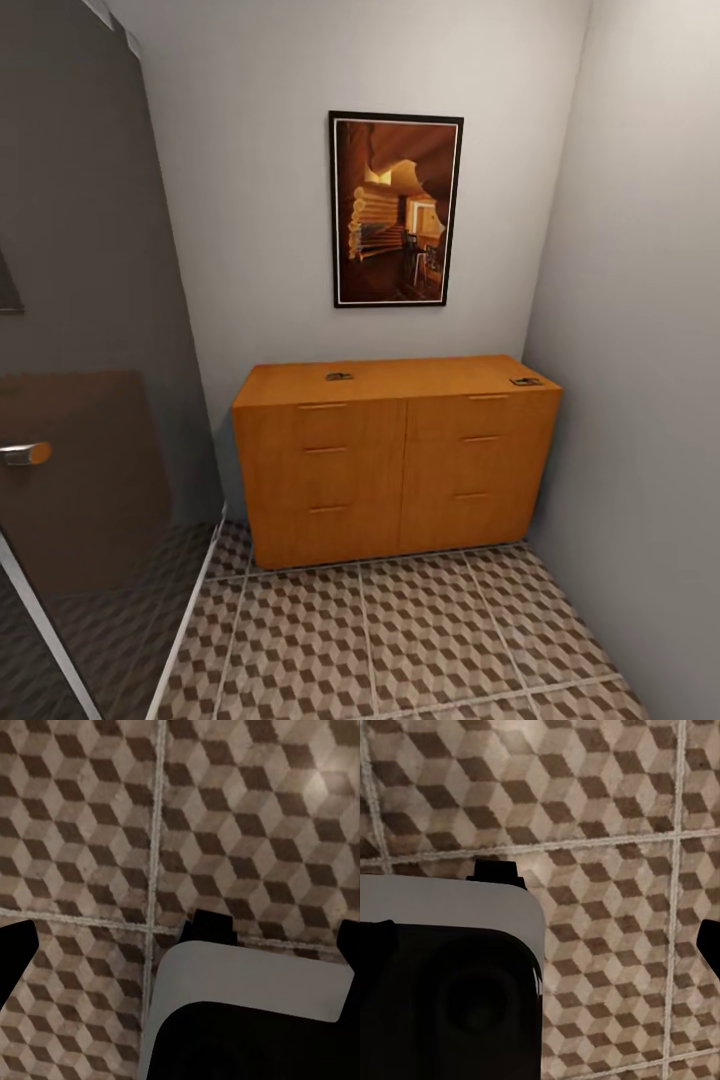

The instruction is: Take the four mousetraps from the cabinet in the bathroom and place them on the bathroom floor. Make sure all four end up on the same floor surface, and ensure that at least two of them are either under or directly next to the same bathroom sink.

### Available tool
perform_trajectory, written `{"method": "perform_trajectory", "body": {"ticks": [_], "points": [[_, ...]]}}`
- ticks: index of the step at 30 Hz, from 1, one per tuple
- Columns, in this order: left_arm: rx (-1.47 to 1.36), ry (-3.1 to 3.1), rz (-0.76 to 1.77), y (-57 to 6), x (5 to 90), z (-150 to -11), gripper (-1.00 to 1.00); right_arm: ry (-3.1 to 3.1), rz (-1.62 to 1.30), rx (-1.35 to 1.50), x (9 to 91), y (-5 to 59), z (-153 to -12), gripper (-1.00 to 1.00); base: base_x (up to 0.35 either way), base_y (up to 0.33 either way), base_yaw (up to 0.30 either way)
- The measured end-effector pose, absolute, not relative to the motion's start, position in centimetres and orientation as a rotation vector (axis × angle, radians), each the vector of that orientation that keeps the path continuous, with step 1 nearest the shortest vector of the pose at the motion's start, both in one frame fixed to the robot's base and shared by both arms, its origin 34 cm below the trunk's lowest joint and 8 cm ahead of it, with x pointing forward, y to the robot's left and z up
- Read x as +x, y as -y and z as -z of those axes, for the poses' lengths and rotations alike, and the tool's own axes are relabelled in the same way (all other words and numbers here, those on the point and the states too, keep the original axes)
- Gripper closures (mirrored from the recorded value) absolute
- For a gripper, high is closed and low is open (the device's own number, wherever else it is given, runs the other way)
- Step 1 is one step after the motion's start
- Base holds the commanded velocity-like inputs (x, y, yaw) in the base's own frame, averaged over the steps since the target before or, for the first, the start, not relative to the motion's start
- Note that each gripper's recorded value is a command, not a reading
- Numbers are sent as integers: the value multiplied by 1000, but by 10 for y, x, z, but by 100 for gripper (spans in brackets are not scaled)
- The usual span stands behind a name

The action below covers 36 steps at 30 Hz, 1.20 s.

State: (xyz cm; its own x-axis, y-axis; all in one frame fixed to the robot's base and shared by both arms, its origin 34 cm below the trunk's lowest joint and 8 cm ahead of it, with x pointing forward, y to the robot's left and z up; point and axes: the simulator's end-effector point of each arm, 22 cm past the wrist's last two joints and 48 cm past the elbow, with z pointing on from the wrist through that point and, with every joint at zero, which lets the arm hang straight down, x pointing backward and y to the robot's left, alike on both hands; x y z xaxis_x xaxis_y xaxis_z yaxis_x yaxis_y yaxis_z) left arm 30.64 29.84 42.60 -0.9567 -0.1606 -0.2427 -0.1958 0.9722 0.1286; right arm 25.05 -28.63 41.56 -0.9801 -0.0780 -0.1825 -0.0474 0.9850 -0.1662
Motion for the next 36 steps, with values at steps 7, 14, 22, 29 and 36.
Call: {"method": "perform_trajectory", "body": {"ticks": [7,14,22,29,36], "points": [[-265,-2888,-220,-298,307,-426,-100,-2941,240,-94,250,286,-416,-100,28,-9,0],[-265,-2889,-219,-297,306,-426,-100,-2941,240,-95,250,286,-416,-100,173,-126,0],[-265,-2890,-219,-297,306,-426,-100,-2941,240,-95,250,287,-416,-100,229,-173,0],[-265,-2890,-220,-298,306,-426,-100,-2941,240,-95,250,286,-416,-100,236,-178,0],[-265,-2889,-221,-298,306,-426,-100,-2941,240,-96,250,287,-416,-100,237,-179,0]]}}
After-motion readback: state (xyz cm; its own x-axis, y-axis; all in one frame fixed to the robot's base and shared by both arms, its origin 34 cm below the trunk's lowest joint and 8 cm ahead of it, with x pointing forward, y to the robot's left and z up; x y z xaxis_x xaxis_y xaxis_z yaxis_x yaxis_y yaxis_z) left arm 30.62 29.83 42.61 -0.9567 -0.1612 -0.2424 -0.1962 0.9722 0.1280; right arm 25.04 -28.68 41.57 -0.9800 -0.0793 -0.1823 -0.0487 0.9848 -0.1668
